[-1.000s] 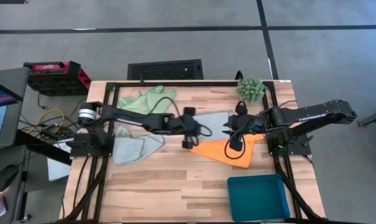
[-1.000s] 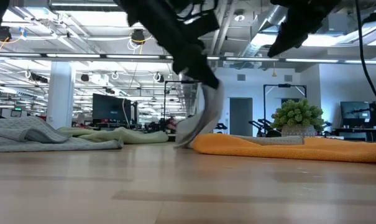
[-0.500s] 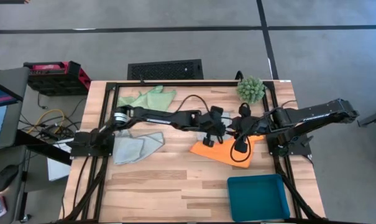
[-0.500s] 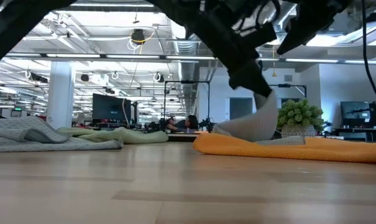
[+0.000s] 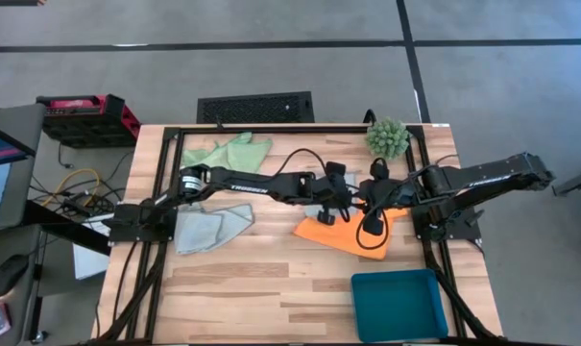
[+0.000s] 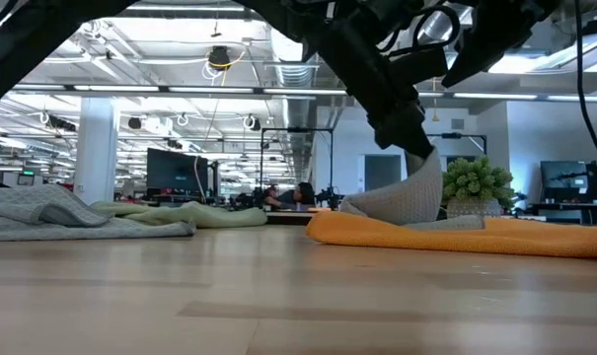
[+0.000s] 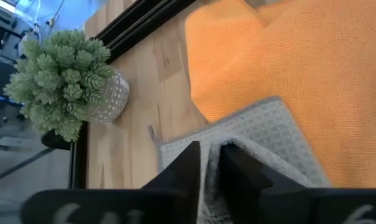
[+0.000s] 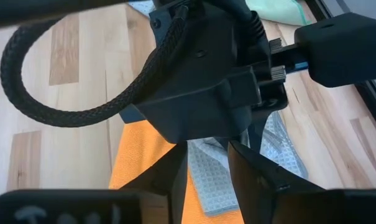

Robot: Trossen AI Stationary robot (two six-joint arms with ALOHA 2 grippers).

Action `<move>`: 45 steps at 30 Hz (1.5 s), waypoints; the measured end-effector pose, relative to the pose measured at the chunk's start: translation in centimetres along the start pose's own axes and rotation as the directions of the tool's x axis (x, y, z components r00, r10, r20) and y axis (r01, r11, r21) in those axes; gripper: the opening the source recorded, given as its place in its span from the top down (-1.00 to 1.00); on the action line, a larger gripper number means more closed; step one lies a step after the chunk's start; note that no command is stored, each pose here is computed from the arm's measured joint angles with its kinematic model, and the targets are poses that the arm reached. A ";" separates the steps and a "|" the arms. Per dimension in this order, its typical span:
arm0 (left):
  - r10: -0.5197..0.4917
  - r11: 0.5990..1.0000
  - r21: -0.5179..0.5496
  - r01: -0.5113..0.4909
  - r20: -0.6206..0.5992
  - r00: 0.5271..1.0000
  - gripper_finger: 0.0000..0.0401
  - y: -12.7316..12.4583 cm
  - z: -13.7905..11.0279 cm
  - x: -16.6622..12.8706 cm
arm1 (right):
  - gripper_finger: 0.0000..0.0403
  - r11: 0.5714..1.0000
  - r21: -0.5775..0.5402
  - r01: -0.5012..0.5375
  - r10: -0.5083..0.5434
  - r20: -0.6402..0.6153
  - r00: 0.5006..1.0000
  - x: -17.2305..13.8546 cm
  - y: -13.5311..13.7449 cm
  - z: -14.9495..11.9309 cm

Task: Fold microfiber towels
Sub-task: Fold the bottom gray towel

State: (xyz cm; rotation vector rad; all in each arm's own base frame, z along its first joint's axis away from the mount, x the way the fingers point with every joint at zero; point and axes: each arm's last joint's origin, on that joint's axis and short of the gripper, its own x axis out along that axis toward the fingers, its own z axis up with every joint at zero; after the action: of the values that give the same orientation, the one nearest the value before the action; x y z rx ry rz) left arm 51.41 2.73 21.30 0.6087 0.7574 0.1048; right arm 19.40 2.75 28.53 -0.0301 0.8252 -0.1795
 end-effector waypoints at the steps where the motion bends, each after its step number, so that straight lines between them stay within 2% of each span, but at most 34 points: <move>1: 0.000 1.000 -0.012 0.000 -0.001 1.000 0.64 0.0 0.0 0.0 | 0.32 1.000 0.000 0.000 0.000 0.000 1.000 0.0 0.0 0.0; 6: -0.002 0.999 -0.032 0.002 -0.001 1.000 0.40 -0.2 0.1 0.0 | 0.32 1.000 0.000 0.001 -0.001 0.000 1.000 0.0 0.0 0.0; 10: 0.004 1.000 -0.009 -0.004 -0.019 1.000 0.30 -0.7 0.3 -0.4 | 0.31 1.000 0.000 0.000 0.000 0.001 1.000 0.0 0.0 0.0; 17: 0.060 0.996 0.065 -0.058 -0.027 0.998 0.29 -1.1 1.6 -2.3 | 0.31 1.000 -0.003 0.002 -0.002 -0.010 1.000 0.0 0.0 -0.1; 23: 0.055 0.998 0.042 -0.053 -0.043 0.998 0.29 -0.3 2.0 -4.4 | 0.31 1.000 0.012 0.004 -0.004 -0.020 1.000 0.0 0.0 -0.2; 29: 0.008 1.000 -0.019 -0.010 -0.114 0.993 0.29 1.0 1.9 -8.0 | 0.31 1.000 0.014 0.007 -0.006 -0.033 0.999 0.4 0.1 -0.1; 32: -0.020 0.998 -0.057 0.012 -0.139 0.990 0.29 1.6 1.9 -10.5 | 0.31 1.000 -0.010 0.013 -0.014 -0.069 0.998 1.8 0.5 -0.5; 40: -0.023 0.984 -0.180 0.000 -0.129 0.991 0.29 3.7 2.1 -17.2 | 0.31 0.998 -0.048 0.045 -0.053 -0.167 0.985 8.8 1.5 -1.0; 45: -0.033 0.974 -0.227 -0.001 -0.147 0.989 0.29 4.1 1.9 -19.7 | 0.31 0.995 0.018 0.095 -0.090 -0.204 0.975 12.6 0.8 -1.1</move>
State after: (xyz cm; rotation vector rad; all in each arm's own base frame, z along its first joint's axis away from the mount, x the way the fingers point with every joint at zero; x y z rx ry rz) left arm 38.76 -0.73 36.70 0.3795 0.8814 0.2215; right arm 27.10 1.44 18.48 -0.0240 1.0261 -0.2855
